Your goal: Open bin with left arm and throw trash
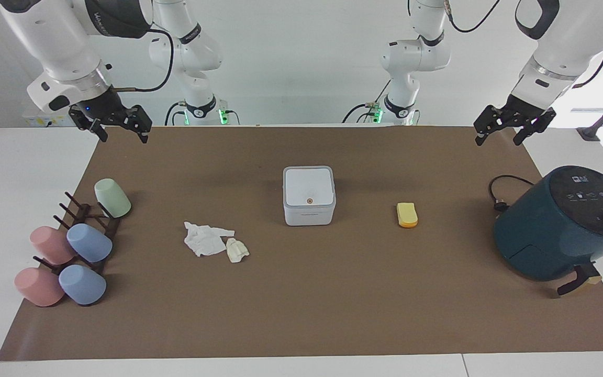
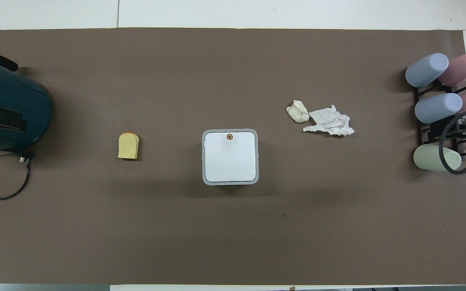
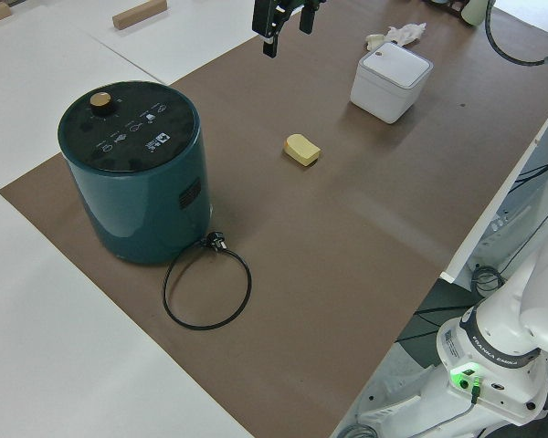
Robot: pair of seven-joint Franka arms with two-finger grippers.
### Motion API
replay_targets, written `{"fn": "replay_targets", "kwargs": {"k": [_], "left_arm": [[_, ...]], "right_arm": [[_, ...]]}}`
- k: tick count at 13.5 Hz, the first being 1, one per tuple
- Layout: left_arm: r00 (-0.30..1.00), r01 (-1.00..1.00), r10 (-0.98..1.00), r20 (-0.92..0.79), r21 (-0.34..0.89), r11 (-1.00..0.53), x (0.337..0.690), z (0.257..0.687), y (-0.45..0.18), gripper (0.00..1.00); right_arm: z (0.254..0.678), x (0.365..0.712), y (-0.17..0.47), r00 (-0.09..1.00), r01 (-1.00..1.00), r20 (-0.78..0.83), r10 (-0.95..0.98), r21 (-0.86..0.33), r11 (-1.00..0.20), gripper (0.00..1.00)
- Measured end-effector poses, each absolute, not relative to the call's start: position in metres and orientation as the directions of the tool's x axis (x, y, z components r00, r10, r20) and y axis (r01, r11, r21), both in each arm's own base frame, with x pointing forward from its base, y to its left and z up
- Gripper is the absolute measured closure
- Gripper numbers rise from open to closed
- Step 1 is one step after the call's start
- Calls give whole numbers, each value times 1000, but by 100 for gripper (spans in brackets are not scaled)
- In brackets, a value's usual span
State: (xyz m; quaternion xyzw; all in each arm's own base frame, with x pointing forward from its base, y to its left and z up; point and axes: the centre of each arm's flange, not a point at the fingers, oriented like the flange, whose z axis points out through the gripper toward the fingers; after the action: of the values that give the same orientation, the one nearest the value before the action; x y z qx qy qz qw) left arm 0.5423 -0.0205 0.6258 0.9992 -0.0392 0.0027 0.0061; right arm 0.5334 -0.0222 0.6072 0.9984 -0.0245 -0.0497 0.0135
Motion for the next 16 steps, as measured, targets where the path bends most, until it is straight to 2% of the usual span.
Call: {"fn": "replay_targets", "kwargs": {"k": [7,8,9,10,12,15,16], "left_arm": [[996,-86,-86,-3,12,-996,540,625,-25,0],[995,-104,-104,0,12,-995,540,624,-34,7],[991,-133,-133,12,11,-991,540,623,-50,7],[985,-170,-170,36,10,-985,541,620,-71,19],[964,-256,-254,72,9,-967,537,601,-123,51],[963,-247,-242,120,26,-969,519,567,-204,90],[964,-232,-225,140,38,-972,511,558,-232,99]], "right_arm": [[607,533,-21,994,-46,-99,-48,29,-999,0],[607,534,-20,994,-44,-99,-47,29,-999,0],[607,534,-20,994,-43,-99,-46,29,-999,0],[607,534,-20,994,-43,-99,-46,29,-999,0],[607,534,-20,994,-44,-99,-46,29,-999,0],[606,533,-18,994,-39,-102,-42,28,-999,0],[604,535,-15,995,-37,-93,-38,13,-999,0]]}}
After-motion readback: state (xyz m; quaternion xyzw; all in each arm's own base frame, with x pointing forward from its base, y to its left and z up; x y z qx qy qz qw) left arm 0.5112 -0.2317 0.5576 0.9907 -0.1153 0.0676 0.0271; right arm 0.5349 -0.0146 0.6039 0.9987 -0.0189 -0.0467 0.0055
